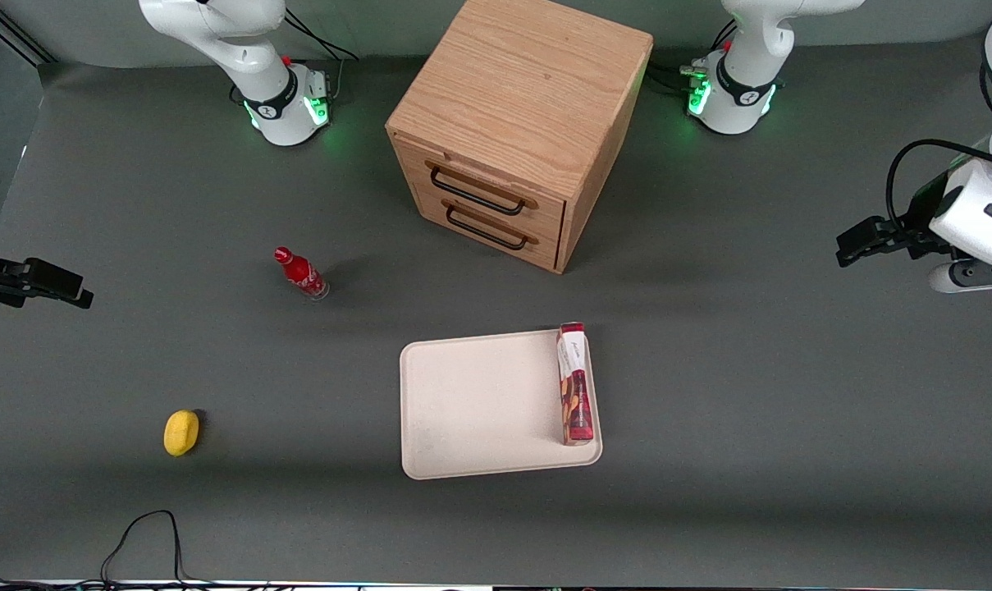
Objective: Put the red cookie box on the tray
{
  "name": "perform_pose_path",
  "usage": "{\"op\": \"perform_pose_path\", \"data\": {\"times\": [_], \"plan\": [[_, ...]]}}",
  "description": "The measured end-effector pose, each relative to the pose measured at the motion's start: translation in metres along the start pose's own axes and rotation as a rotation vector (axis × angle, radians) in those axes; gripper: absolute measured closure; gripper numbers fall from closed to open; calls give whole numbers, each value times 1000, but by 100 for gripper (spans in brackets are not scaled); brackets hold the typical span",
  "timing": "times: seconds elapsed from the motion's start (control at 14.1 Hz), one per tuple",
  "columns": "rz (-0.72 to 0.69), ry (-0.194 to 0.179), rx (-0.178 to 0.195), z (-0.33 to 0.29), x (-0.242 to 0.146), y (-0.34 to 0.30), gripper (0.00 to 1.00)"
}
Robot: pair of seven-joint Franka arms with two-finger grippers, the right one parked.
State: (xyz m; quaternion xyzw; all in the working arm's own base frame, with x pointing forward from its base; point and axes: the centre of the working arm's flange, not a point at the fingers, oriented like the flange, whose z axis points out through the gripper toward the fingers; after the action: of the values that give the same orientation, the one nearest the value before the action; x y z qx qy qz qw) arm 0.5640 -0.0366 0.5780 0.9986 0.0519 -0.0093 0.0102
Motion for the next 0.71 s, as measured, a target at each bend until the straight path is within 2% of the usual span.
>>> {"op": "perform_pose_path", "data": {"times": [0.28, 0.57, 0.71], "plan": [[-7, -4, -1, -2, 0, -4, 0], [-12, -61, 7, -5, -3, -7, 0], [-11, -71, 8, -3, -1, -7, 0]]}}
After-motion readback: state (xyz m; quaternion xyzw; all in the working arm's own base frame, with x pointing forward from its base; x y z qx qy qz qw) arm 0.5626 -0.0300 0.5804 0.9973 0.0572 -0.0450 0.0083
